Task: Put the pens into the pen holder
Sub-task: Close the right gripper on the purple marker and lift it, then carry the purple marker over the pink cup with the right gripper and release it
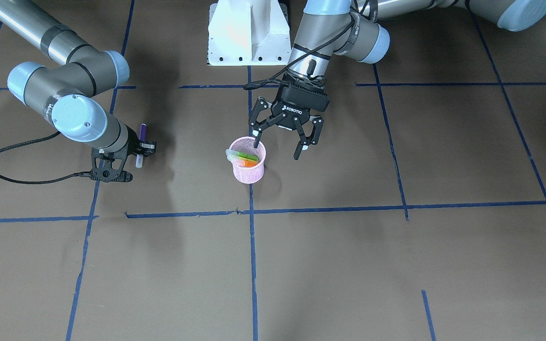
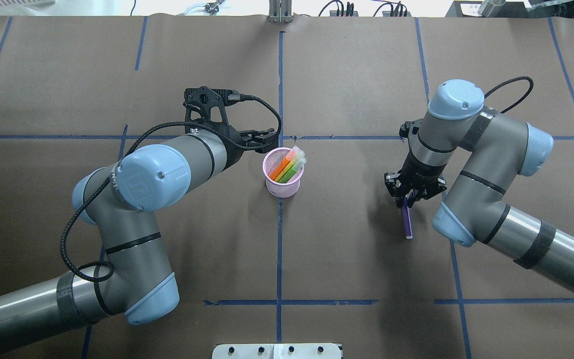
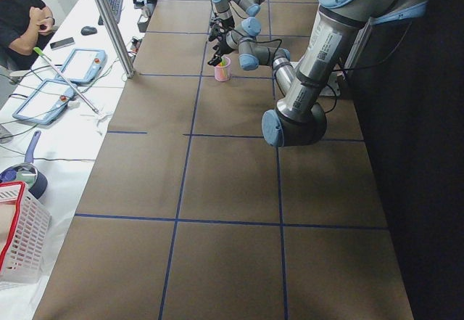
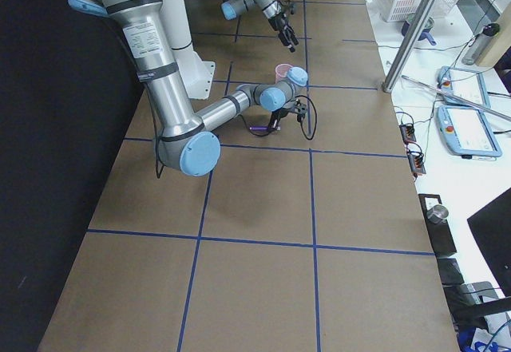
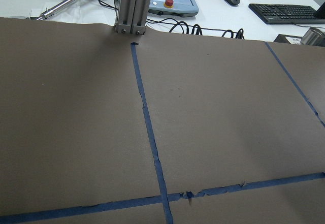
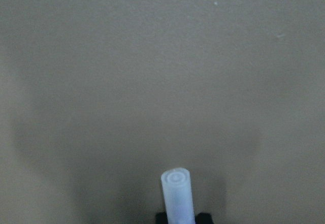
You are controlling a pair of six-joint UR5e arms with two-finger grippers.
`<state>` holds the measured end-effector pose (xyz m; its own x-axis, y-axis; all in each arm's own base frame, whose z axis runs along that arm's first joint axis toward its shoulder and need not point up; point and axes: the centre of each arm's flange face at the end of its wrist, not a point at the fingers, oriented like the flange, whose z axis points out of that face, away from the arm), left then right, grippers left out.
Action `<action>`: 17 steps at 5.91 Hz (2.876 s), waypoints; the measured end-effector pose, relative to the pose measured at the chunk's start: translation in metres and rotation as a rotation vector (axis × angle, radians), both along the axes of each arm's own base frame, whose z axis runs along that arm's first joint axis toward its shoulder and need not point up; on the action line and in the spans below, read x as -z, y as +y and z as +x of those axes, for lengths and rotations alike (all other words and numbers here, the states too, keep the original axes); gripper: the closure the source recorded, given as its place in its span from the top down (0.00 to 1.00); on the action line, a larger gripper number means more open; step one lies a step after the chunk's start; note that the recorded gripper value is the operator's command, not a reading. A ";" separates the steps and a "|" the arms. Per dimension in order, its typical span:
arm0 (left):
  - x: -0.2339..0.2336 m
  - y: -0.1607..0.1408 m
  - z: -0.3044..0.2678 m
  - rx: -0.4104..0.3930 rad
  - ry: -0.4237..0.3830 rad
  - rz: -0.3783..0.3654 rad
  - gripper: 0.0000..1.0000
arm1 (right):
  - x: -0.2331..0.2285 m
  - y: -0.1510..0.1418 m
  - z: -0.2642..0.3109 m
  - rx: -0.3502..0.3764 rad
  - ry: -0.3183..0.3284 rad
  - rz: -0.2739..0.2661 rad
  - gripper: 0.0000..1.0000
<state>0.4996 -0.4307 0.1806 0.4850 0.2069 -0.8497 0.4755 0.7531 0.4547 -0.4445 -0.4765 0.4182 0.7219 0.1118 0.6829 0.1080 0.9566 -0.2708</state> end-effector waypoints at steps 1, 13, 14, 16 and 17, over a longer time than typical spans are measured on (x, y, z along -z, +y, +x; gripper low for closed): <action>-0.004 0.005 -0.012 0.001 0.005 0.003 1.00 | 0.010 0.001 0.002 -0.002 -0.016 0.014 0.00; -0.095 0.013 -0.084 -0.006 -0.090 -0.058 0.99 | 0.283 0.077 -0.049 -0.703 -0.136 0.680 0.00; -0.095 0.013 -0.084 -0.006 -0.091 -0.058 0.99 | 0.279 0.089 -0.064 -0.732 -0.118 0.727 0.00; -0.095 0.013 -0.084 -0.006 -0.090 -0.058 0.99 | 0.267 0.098 -0.090 -0.770 -0.097 0.783 0.04; -0.094 0.013 -0.084 -0.006 -0.088 -0.057 0.99 | 0.261 0.096 -0.102 -0.782 -0.101 0.792 0.75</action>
<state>0.4157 -0.4176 0.2745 0.5577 0.1619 -0.8141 0.4311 0.7816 0.4507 -0.5461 -0.3808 0.1576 0.5809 0.0180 0.8138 -0.6115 0.6696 0.4217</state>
